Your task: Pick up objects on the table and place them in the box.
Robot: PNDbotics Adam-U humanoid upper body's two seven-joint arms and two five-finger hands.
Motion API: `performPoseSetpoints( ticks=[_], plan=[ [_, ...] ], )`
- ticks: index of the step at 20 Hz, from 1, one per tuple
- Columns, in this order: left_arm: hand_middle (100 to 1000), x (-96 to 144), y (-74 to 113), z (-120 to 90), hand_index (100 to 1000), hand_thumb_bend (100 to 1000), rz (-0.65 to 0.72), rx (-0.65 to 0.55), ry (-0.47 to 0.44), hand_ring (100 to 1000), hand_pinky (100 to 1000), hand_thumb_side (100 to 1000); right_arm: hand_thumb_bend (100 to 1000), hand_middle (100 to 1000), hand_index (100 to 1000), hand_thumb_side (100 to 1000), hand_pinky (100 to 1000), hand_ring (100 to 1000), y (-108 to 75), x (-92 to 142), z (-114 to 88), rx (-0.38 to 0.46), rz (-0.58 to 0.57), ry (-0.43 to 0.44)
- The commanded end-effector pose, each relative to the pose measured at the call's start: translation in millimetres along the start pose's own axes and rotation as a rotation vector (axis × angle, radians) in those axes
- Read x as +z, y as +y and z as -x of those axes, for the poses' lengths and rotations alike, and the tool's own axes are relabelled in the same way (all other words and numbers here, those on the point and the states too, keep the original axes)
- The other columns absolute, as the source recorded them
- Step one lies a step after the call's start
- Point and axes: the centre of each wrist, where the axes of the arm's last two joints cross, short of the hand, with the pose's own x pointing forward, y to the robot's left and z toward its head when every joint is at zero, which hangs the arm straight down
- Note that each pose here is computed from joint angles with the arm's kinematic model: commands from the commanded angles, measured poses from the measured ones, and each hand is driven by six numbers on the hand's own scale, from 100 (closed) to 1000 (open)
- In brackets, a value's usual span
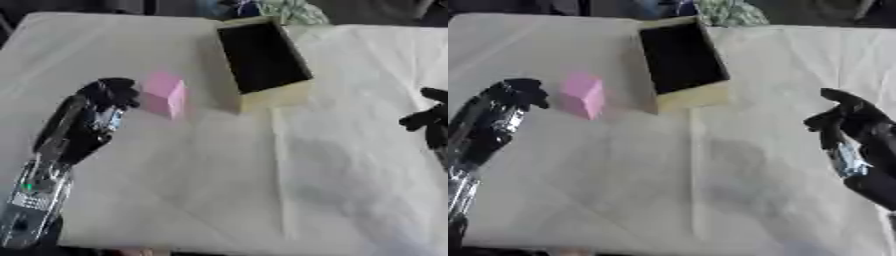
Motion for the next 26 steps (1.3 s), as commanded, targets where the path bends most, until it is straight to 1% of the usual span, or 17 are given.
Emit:
performPoseSetpoints(
  ticks=[1, 5, 10, 13, 14, 17, 23, 26],
  plan=[
    [625, -3.5, 10.1, -7.7, 780, 100, 0.002, -0.043, -0.031, 634, 823, 560, 100, 532, 921, 570, 762, 691, -4.8, -0.3, -2.6, 0.015, 0.000, -0.008],
    [626, -4.6, 15.2, -9.4, 781, 100, 0.009, -0.068, -0.039, 635, 823, 551, 100, 531, 921, 570, 762, 691, -5.3, -0.2, -2.5, 0.017, 0.001, -0.006],
    [626, -9.1, 25.9, -14.7, 783, 100, 0.038, -0.122, -0.065, 636, 821, 535, 100, 531, 921, 571, 762, 691, -5.0, 0.0, -2.0, 0.016, -0.002, -0.003],
    [626, -10.1, 28.5, -15.3, 783, 100, 0.045, -0.134, -0.071, 636, 821, 535, 100, 531, 921, 571, 762, 691, -4.9, 0.1, -1.8, 0.016, -0.002, -0.003],
    [627, -11.2, 28.7, -16.7, 791, 108, 0.052, -0.140, -0.078, 640, 817, 494, 100, 531, 921, 571, 762, 691, -5.0, 0.7, -1.5, 0.017, -0.004, 0.000],
    [628, -24.1, 37.4, -30.1, 795, 118, 0.123, -0.237, -0.139, 642, 814, 480, 100, 531, 922, 571, 762, 691, -6.0, 3.0, -0.6, 0.024, -0.010, 0.011],
    [636, -43.1, 66.0, -40.6, 815, 153, 0.248, -0.465, -0.182, 655, 812, 442, 100, 531, 922, 571, 762, 692, -6.5, 5.1, 0.4, 0.029, -0.014, 0.020],
    [645, -51.7, 80.3, -47.5, 833, 206, 0.321, -0.568, -0.199, 668, 810, 431, 100, 531, 922, 571, 762, 692, -6.4, 5.5, 0.6, 0.030, -0.017, 0.022]
  ],
)
